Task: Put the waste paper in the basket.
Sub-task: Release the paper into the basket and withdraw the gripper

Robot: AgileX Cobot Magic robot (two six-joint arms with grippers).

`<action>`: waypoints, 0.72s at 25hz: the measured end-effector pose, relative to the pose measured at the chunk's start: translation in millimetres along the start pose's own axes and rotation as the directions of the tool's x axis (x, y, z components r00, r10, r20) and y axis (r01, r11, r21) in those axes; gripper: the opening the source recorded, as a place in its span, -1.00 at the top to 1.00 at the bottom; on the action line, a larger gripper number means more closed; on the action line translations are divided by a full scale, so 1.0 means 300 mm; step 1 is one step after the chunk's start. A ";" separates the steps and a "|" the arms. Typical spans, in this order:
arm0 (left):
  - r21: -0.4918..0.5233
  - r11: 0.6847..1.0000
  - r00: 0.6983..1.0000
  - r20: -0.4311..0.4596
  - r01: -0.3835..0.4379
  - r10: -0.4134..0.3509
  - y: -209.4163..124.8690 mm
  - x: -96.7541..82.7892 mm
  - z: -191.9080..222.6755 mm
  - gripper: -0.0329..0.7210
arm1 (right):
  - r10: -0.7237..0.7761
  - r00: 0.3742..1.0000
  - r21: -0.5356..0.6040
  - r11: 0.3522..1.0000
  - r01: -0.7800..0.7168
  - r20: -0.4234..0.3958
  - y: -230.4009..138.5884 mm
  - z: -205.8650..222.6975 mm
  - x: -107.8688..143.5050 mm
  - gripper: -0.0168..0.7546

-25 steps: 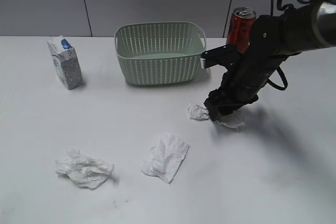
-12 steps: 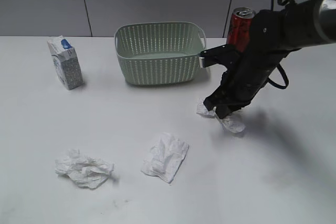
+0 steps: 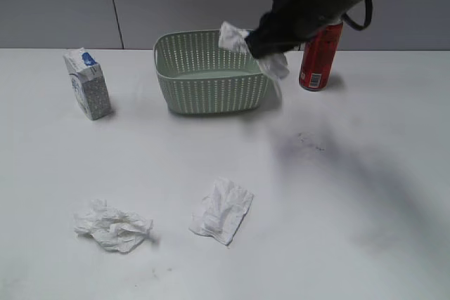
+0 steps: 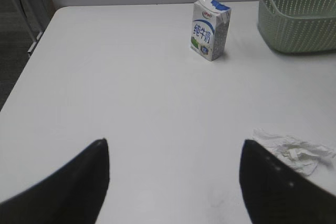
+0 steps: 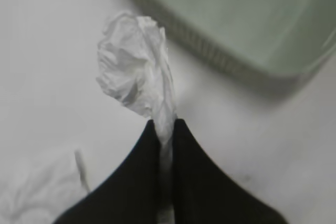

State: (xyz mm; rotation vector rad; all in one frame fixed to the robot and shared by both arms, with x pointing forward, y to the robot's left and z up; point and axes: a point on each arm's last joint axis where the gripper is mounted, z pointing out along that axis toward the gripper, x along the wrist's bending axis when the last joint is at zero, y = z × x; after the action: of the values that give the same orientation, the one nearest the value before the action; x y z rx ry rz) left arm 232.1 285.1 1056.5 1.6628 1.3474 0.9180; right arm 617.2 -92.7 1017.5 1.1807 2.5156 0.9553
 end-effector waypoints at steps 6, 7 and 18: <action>0.000 1.000 1.000 0.000 0.000 0.000 0.000 0.000 0.000 -0.64 | 0.126 0.978 -0.406 0.912 -0.048 0.167 0.126 0.009 -0.068 0.93; 0.000 1.000 1.000 0.000 0.000 0.000 0.000 0.000 0.000 -0.64 | 0.146 0.972 -0.438 0.897 -0.051 0.186 0.128 0.025 -0.081 0.93; 0.000 1.000 1.000 0.000 0.000 0.000 0.000 0.000 0.000 -0.64 | 0.163 0.966 -0.317 0.944 -0.094 0.200 -0.003 0.295 -0.106 0.21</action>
State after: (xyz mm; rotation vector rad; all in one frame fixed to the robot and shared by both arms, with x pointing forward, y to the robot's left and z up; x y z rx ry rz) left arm 232.1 285.1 1056.5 1.6628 1.3474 0.9180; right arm 675.7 -75.5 945.9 1.2842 2.0482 1.1247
